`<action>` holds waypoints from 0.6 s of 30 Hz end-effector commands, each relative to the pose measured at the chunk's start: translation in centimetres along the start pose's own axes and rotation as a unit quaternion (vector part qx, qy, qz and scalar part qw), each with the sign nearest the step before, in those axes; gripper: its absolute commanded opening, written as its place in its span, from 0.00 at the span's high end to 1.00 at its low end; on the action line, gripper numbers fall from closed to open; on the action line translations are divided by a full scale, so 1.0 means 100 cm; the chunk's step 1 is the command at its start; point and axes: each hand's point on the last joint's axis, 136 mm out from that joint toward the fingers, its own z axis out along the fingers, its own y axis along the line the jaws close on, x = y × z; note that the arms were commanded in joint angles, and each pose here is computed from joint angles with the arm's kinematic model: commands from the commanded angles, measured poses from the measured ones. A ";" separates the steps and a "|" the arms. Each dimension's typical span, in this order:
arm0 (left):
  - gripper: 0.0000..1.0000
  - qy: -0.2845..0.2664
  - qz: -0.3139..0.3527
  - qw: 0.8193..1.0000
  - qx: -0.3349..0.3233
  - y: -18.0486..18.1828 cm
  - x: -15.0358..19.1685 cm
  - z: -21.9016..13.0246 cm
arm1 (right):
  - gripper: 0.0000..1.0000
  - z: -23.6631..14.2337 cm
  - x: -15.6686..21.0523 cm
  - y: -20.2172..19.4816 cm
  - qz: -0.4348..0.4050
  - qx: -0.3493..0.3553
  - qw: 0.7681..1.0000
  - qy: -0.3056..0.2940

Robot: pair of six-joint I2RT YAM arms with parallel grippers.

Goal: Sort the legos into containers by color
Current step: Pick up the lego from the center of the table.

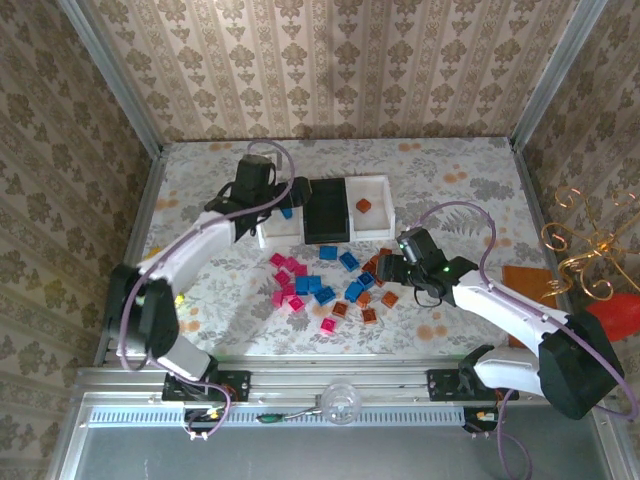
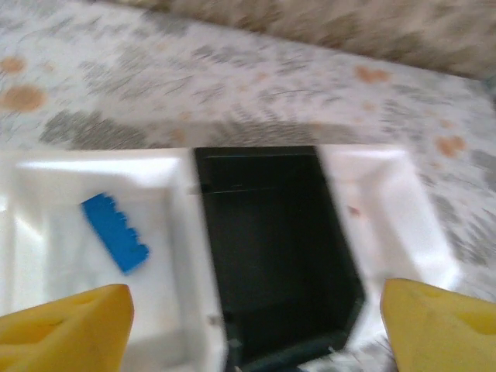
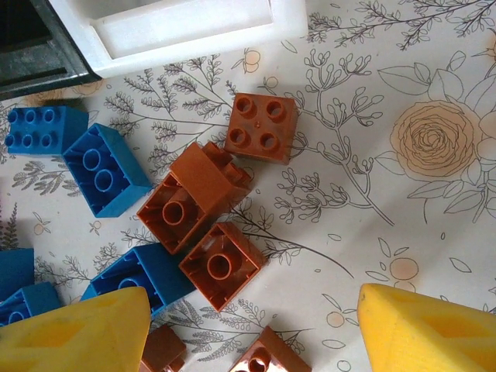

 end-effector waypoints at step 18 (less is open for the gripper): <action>0.00 -0.054 0.006 0.998 0.041 0.013 0.112 -0.120 | 0.30 0.031 0.007 0.060 -0.106 -0.024 0.994 0.021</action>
